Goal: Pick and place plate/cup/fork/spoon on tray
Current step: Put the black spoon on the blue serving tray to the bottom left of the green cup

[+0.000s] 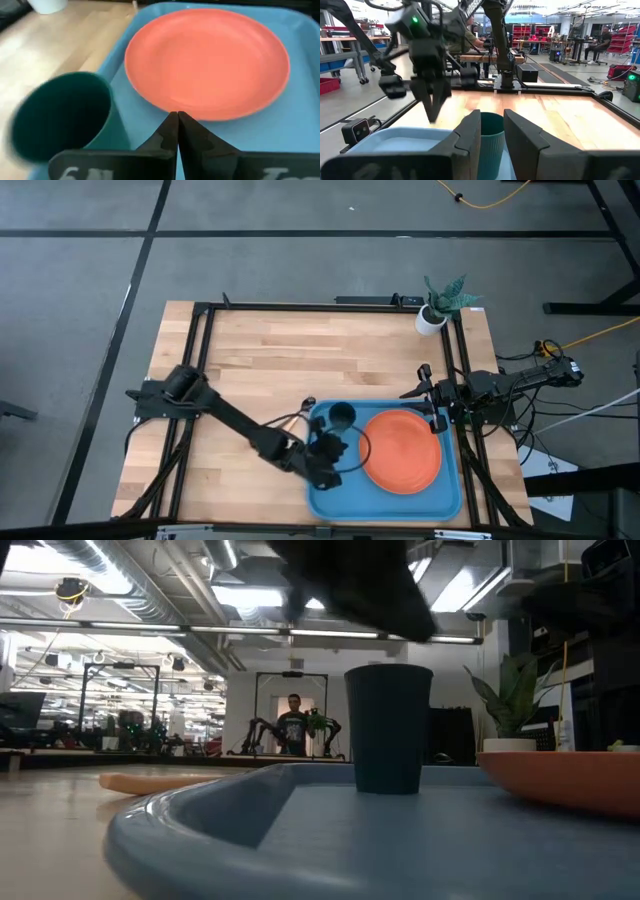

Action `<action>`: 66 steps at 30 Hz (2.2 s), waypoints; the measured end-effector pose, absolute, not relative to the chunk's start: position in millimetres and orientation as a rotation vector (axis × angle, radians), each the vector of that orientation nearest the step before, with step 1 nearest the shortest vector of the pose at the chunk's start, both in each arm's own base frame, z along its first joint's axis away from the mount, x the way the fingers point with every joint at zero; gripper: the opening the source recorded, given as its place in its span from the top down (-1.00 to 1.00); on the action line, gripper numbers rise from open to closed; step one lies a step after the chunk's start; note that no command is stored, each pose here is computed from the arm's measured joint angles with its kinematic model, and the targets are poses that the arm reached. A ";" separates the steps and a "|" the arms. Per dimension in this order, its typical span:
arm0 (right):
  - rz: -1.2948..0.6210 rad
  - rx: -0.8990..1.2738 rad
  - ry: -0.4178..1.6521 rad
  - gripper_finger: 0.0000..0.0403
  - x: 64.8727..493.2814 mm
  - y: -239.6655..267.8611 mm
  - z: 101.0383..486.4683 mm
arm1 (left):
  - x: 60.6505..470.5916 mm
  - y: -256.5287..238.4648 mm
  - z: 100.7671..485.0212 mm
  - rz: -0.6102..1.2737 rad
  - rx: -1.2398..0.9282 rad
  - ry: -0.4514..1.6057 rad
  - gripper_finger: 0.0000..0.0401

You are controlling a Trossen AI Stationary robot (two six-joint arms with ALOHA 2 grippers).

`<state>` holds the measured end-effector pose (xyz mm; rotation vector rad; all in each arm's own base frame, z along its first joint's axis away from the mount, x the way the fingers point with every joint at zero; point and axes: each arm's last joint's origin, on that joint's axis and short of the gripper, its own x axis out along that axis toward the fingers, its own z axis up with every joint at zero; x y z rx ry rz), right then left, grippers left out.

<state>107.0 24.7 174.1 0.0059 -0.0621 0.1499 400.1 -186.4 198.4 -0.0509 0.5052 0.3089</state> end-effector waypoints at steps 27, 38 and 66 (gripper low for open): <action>0.149 0.007 -0.062 0.55 107.0 24.6 174.1 | 337.5 -213.2 269.8 0.447 -0.136 0.434 1.00; 0.149 0.006 -0.062 0.55 107.0 24.6 174.1 | 346.9 -199.1 269.3 0.462 -0.156 0.449 0.80; 0.150 0.007 -0.062 0.55 107.0 24.7 174.1 | 336.7 -174.0 208.7 0.702 -0.327 0.859 0.36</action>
